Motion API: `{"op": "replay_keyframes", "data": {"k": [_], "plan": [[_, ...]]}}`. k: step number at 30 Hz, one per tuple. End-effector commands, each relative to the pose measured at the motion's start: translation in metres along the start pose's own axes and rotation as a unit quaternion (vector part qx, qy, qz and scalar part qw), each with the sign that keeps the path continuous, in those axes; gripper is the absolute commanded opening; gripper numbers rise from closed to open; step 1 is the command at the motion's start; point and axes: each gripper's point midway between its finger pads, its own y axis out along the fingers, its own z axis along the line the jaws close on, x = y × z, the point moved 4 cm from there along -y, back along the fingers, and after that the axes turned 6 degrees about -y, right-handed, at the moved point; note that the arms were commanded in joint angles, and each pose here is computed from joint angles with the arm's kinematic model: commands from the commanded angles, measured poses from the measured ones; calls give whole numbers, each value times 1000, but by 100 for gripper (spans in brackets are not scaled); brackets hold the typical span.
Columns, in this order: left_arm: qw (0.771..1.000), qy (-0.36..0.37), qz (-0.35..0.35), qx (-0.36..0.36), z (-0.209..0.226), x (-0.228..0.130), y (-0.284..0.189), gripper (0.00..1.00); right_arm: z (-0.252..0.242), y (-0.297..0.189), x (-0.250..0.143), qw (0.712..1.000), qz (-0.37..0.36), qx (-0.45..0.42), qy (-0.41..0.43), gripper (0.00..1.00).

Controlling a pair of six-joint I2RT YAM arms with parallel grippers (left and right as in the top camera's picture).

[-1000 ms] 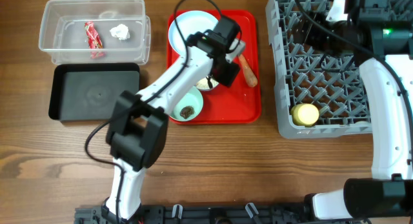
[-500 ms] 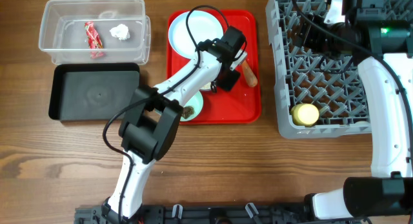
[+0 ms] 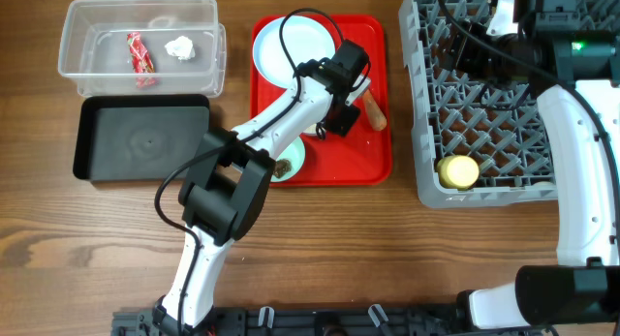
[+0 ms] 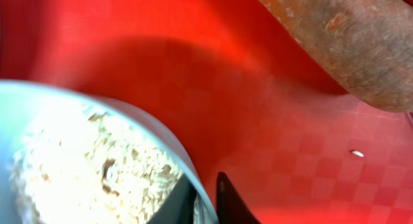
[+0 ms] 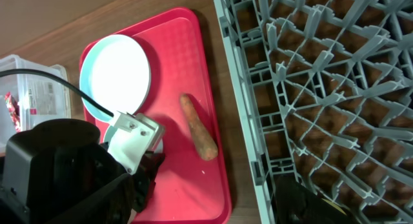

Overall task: Sort waste into correct bins and load items into the dishwasher rack
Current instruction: 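Grasp the rim of the light-blue rice bowl with the left gripper, then carry the rice bowl to the black tray and tip rice out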

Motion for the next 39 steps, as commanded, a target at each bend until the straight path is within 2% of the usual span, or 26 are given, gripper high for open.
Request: {"op": "replay_keyframes", "data": {"k": [1, 9, 12, 18, 24, 31, 35, 39], "plan": [[1000, -3, -6, 2, -1, 2, -3, 4, -2, 2, 2, 1000, -1, -8, -11, 72], [998, -53, -30, -2, -2, 9, -30, 4, -2, 2, 2, 1000, -1, -9, -11, 72], [995, -81, -50, -10, 0, 14, -57, 4, -2, 2, 2, 1000, -2, -9, -12, 72], [984, -138, -86, -69, 21, 13, -128, 4, -4, 2, 2, 1000, -2, -16, -11, 72], [963, -222, -86, -127, 82, -12, -181, 4, -4, 2, 1, 1000, -1, -17, -15, 72], [928, -333, -39, -165, 172, -71, -197, 4, -4, 2, 0, 1000, 2, -17, -23, 72], [900, -375, -59, -213, 219, -104, -209, 4, -4, 2, 0, 1000, 2, -17, -24, 72], [883, -398, -83, -236, 247, -128, -207, 4, -4, 2, 0, 1000, 3, -17, -23, 72]]}}
